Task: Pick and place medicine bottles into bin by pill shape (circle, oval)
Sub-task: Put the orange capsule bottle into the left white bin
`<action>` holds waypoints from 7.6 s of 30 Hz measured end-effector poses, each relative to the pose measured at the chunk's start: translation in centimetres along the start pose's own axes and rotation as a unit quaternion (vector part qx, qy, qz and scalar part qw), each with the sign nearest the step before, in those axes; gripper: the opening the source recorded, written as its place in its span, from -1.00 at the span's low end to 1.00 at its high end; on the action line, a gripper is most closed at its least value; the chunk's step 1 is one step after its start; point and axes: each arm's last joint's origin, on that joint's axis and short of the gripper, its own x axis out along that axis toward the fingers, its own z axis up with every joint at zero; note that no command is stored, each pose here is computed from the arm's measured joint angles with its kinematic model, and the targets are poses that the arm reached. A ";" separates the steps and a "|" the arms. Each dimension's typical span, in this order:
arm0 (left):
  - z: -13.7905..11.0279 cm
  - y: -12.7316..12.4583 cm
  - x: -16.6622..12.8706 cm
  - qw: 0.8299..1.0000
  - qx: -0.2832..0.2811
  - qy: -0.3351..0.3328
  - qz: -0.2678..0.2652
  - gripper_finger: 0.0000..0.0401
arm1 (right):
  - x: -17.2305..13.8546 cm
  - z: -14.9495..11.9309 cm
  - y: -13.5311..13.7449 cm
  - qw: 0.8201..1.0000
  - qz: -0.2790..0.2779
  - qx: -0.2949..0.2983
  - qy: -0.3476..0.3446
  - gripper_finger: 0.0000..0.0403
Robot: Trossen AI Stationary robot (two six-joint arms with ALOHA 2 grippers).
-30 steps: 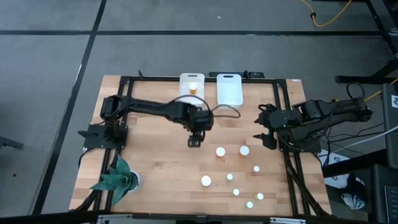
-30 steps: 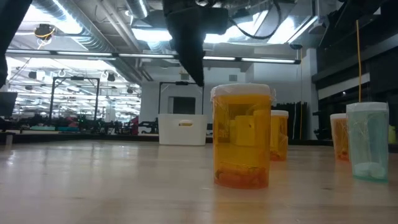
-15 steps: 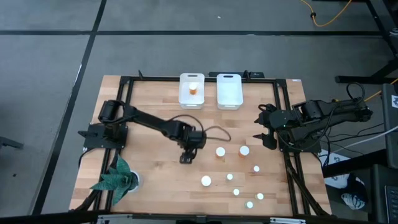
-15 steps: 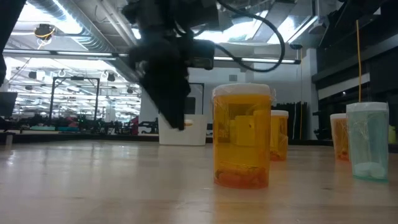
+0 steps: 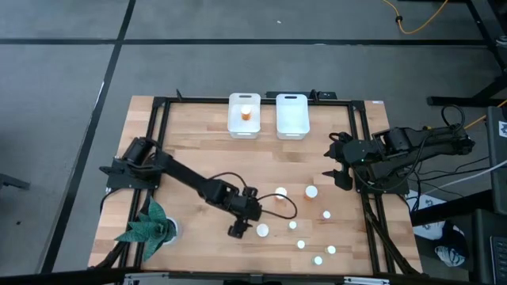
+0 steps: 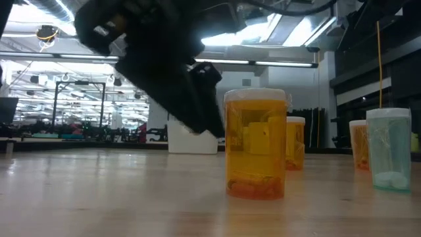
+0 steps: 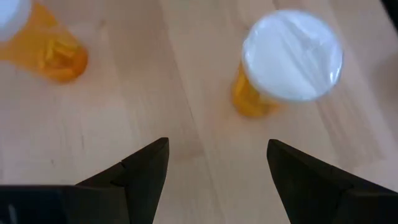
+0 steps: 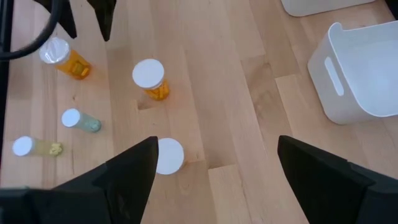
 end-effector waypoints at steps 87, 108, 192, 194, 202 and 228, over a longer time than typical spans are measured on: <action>-4.0 27.3 -17.7 0.908 -0.234 -0.071 0.341 -0.07 | 0.0 -0.1 0.0 1.000 -0.002 0.011 0.005 0.64; -8.2 29.8 -11.9 0.927 -0.289 0.019 0.238 -0.07 | 0.0 -0.3 -0.1 1.000 -0.006 0.010 0.016 0.64; 0.1 16.1 -11.5 0.966 -0.151 -0.162 0.137 0.33 | 0.0 -0.3 -0.1 1.000 -0.006 0.010 0.016 0.64; 0.6 14.4 -11.0 0.970 -0.134 -0.160 0.127 0.33 | 0.0 -0.3 -0.1 1.000 -0.006 0.010 0.016 0.64; 1.5 9.4 -10.2 0.961 -0.149 -0.164 0.164 0.33 | 0.0 -0.3 -0.1 1.000 -0.006 0.010 0.016 0.64; 5.1 4.9 -8.3 0.957 -0.101 -0.245 0.117 0.27 | 0.0 -0.3 -0.1 1.000 -0.006 0.011 0.016 0.64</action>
